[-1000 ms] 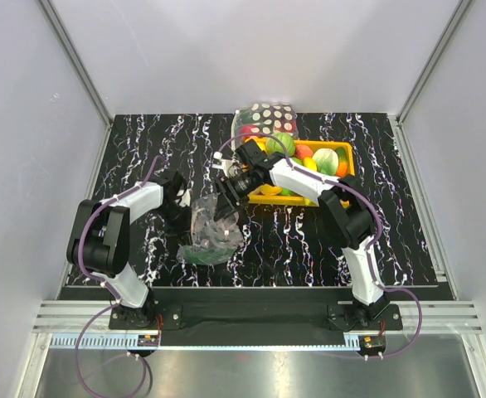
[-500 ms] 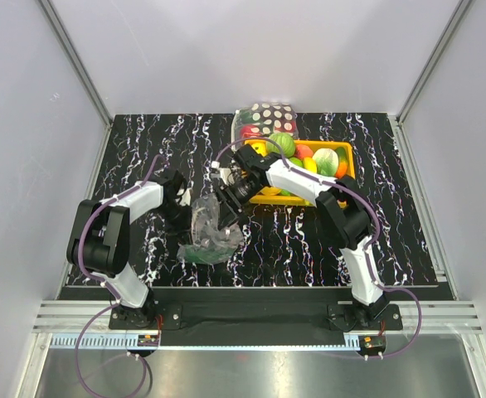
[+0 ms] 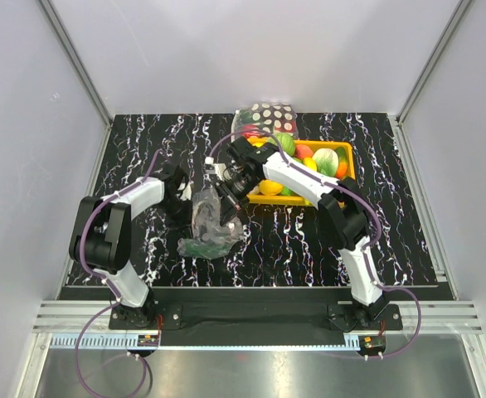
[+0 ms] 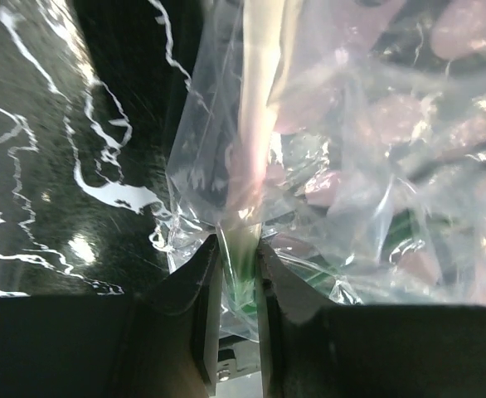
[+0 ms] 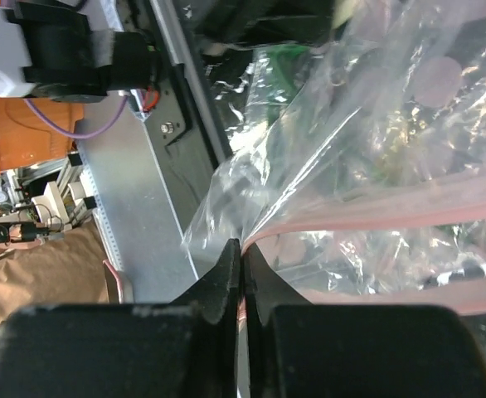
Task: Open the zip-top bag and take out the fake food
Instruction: Adjust the zipper food storage bag at the center of the board.
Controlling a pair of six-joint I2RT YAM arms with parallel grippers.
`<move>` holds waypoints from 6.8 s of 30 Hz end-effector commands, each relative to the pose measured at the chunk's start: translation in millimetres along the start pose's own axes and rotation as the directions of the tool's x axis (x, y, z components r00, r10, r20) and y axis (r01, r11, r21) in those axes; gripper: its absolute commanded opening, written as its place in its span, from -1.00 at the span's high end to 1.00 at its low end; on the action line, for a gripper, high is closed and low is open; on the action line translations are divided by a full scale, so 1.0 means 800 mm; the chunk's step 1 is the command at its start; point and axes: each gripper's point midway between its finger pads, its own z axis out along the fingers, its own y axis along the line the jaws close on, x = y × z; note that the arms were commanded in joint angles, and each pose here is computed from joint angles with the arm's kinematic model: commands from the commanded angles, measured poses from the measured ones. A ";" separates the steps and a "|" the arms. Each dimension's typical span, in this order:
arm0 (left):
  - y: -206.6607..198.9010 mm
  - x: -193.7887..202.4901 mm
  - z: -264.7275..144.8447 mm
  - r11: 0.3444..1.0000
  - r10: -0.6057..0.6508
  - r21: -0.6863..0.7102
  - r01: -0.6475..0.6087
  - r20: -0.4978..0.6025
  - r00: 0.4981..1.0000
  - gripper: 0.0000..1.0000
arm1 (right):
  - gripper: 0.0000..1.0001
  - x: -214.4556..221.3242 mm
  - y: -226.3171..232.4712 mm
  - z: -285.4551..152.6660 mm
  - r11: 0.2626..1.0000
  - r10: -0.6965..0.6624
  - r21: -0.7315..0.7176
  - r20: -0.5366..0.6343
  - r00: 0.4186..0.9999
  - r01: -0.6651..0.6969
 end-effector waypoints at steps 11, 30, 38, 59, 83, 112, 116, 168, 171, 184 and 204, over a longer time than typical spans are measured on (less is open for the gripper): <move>0.023 -0.043 -0.014 0.991 0.058 -0.125 -0.041 0.129 0.990 0.72 | 0.95 -0.016 0.088 -0.121 0.999 -0.029 0.038 0.125 0.992 0.024; -0.037 -0.045 -0.031 0.977 0.130 0.130 -0.169 0.260 0.957 0.80 | -0.17 -0.096 -0.037 -0.201 0.945 0.080 0.229 0.532 0.843 -0.234; -0.040 -0.042 -0.035 0.973 0.140 0.140 -0.185 0.277 0.950 0.81 | -0.18 -0.124 -0.118 -0.226 0.856 0.067 0.359 0.637 0.768 -0.372; -0.038 -0.043 -0.033 0.973 0.148 0.129 -0.189 0.275 0.950 0.81 | -0.06 -0.034 -0.184 -0.186 0.750 0.032 0.581 0.445 0.895 -0.316; -0.047 -0.045 -0.032 0.964 0.203 0.112 -0.240 0.274 0.940 0.81 | -0.08 -0.080 -0.080 -0.143 0.925 -0.121 0.375 0.449 0.885 -0.064; -0.057 -0.037 -0.028 0.952 0.265 0.082 -0.295 0.258 0.929 0.80 | -0.40 -0.084 -0.071 -0.122 0.895 -0.295 0.431 0.386 0.874 0.112; -0.063 -0.044 -0.032 0.947 0.275 0.088 -0.308 0.270 0.923 0.80 | -0.36 -0.083 -0.047 -0.100 0.933 -0.283 0.321 0.380 0.881 0.162; -0.189 -0.112 -0.240 0.868 -0.198 0.487 -0.095 0.515 0.834 -0.93 | 1.00 -0.128 0.012 -0.135 0.870 -0.141 0.471 0.523 0.840 -0.147; -0.192 -0.118 -0.234 0.859 -0.211 0.504 -0.092 0.512 0.833 -0.97 | 1.00 -0.124 0.020 -0.133 0.877 -0.150 0.462 0.525 0.838 -0.132; -0.210 -0.120 -0.227 0.805 -0.208 0.577 -0.136 0.489 0.847 -0.35 | 1.00 -0.119 0.035 -0.134 0.879 -0.170 0.463 0.533 0.829 -0.117; -0.159 -0.050 -0.229 0.924 0.044 0.342 -0.172 0.351 0.935 0.78 | 1.00 -0.093 -0.062 -0.267 0.488 -0.217 0.774 0.557 0.802 -0.405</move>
